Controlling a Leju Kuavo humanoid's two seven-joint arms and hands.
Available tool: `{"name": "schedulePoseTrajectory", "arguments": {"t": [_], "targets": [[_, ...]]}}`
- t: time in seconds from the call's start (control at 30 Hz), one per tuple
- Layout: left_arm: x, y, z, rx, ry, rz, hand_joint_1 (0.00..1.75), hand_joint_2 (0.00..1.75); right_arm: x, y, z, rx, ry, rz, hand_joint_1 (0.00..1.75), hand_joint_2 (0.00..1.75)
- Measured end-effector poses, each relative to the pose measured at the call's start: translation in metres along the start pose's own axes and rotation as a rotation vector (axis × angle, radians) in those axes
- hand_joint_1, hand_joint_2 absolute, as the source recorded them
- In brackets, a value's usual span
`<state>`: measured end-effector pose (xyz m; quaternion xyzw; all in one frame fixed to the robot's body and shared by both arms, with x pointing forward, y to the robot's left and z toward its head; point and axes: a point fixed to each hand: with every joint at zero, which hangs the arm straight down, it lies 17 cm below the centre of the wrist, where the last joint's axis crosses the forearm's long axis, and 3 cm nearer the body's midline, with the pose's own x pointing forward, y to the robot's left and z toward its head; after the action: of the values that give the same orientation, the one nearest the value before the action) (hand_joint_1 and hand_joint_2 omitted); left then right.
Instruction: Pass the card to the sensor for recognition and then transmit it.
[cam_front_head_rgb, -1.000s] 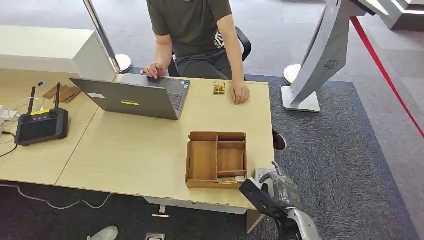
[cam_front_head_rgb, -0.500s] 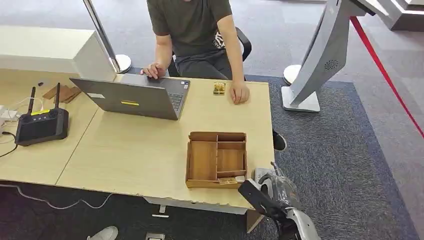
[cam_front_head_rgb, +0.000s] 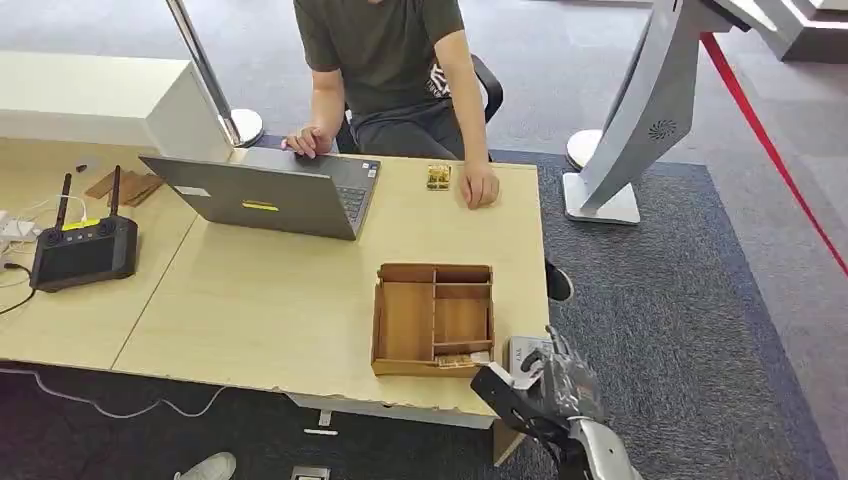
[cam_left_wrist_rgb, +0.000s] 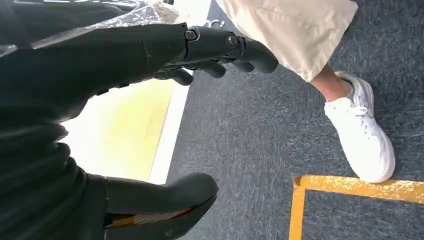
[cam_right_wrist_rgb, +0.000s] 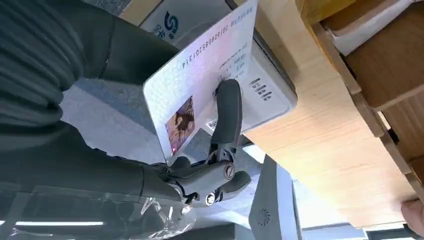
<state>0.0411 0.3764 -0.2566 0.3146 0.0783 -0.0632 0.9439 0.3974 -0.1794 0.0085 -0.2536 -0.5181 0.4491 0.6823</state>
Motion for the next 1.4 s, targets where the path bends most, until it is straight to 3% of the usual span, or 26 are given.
{"name": "schedulePoseTrajectory", "arguments": {"t": [0.23,0.4,0.8,0.87,0.93,1.07,1.2,1.4], "targets": [[0.0,0.0,0.0,0.002,0.003,0.009,0.0,1.75,0.0,0.0,-0.001,-0.005,-0.001,0.026,1.75,1.75],[0.002,0.001,0.0,0.008,-0.007,0.008,0.0,1.75,0.015,-0.026,-0.001,-0.12,-0.052,0.042,1.75,1.75],[0.004,0.001,0.0,0.011,-0.02,0.003,0.0,1.75,0.031,-0.042,0.002,-0.161,-0.095,0.026,1.75,1.75],[0.014,0.002,0.001,0.02,-0.089,-0.031,0.0,1.75,0.068,-0.067,0.003,-0.246,-0.218,0.117,1.75,1.75],[0.029,0.003,0.003,0.025,-0.162,-0.064,0.0,1.75,0.14,-0.111,0.002,-0.319,-0.339,0.221,1.75,1.75],[0.048,0.007,0.008,0.04,-0.224,-0.091,0.0,1.75,0.231,-0.153,0.014,-0.391,-0.491,0.265,1.75,1.75],[0.053,0.008,0.009,0.057,-0.251,-0.131,0.0,1.75,0.281,-0.171,0.026,-0.433,-0.582,0.256,1.75,1.75],[0.07,0.013,0.015,0.082,-0.276,-0.185,0.0,1.75,0.312,-0.176,0.029,-0.43,-0.6,0.309,1.75,1.75]]}}
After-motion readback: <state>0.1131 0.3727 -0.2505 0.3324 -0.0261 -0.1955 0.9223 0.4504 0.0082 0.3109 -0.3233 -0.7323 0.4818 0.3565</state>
